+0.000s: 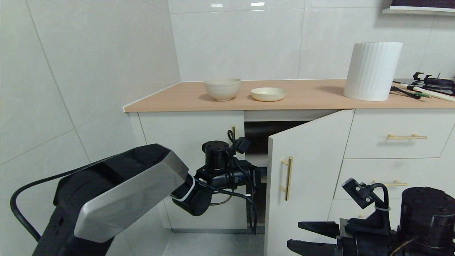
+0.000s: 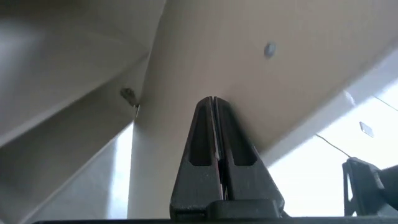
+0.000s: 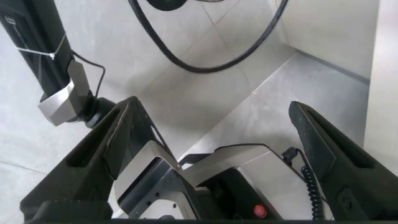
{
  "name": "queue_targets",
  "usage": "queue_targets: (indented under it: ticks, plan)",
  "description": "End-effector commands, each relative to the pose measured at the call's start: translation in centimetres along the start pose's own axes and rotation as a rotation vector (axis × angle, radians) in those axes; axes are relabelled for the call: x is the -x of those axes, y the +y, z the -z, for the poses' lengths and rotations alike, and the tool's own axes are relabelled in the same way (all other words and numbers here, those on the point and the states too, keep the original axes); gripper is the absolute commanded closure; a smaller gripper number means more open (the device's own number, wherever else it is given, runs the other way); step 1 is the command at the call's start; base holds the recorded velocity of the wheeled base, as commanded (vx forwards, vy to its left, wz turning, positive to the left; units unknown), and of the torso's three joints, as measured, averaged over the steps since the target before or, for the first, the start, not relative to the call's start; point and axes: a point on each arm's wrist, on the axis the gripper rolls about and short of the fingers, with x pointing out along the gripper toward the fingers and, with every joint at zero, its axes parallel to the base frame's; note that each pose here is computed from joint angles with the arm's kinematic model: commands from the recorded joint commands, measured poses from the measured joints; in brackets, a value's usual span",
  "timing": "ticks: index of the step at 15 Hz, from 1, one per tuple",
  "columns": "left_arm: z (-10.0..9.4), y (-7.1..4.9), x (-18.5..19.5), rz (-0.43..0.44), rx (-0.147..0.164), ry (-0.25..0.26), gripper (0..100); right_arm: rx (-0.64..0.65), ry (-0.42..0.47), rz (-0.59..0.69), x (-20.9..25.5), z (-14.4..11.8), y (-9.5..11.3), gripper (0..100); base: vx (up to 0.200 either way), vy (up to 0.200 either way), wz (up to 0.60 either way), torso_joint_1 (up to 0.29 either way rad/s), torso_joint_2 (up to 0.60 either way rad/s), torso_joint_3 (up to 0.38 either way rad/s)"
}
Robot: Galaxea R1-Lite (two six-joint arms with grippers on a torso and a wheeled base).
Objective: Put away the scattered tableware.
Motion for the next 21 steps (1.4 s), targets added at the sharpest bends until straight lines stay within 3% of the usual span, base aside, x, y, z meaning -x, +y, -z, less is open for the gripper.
queue_targets:
  ticks: [1,6,10,12,14,15,16,17,18,20,21]
  plan:
    - [-0.8,-0.1,-0.4,0.007,-0.007,-0.008,100,-0.001,0.001,-0.001,0.0,0.0,0.0,0,0.0,0.0,0.0,0.0,0.0,0.0]
    - [-1.8,0.9,-1.8,-0.002,0.006,0.004,100,0.0,0.001,-0.001,0.0,0.0,0.0,0,0.0,0.0,0.0,0.0,0.0,0.0]
    - [-2.4,0.6,-2.0,-0.004,0.012,0.013,100,0.005,-0.004,-0.005,0.1,-0.1,0.1,0,0.0,0.0,0.0,0.0,0.0,0.0]
    - [-2.8,-2.5,-3.0,0.02,-0.019,0.002,100,0.017,-0.019,-0.025,0.3,-0.3,0.7,0,0.0,0.0,0.0,0.0,0.0,0.0]
    - [-3.2,-7.6,-3.2,0.106,-0.043,0.023,100,0.052,-0.06,-0.07,1.1,-1.0,2.1,0,0.0,0.0,0.0,0.0,0.0,0.0]
    - [-2.9,-10.8,-3.2,0.178,-0.056,0.052,100,0.074,-0.088,-0.106,1.7,-1.3,3.2,0,0.0,0.0,0.0,0.0,0.0,0.0]
    - [-2.7,-13.2,-2.6,0.241,-0.063,0.08,100,0.097,-0.112,-0.148,2.3,-1.7,4.3,0,0.0,0.0,0.0,0.0,0.0,0.0]
    - [-2.8,-13.6,-2.2,0.255,-0.062,0.09,100,0.102,-0.119,-0.157,2.6,-1.7,4.6,0,0.0,0.0,0.0,0.0,0.0,0.0]
    - [-2.6,-13.3,-1.8,0.244,-0.058,0.093,100,0.103,-0.119,-0.161,2.8,-1.8,4.8,0,0.0,0.0,0.0,0.0,0.0,0.0]
    - [-2.6,-10.7,0.0,0.141,-0.032,0.068,100,0.1,-0.116,-0.159,2.7,-1.8,4.8,0,0.0,0.0,0.0,0.0,0.0,0.0]
    - [-2.9,-8.7,2.1,0.077,-0.022,0.035,100,0.098,-0.112,-0.157,2.6,-1.7,4.7,0,0.0,0.0,0.0,0.0,0.0,0.0]
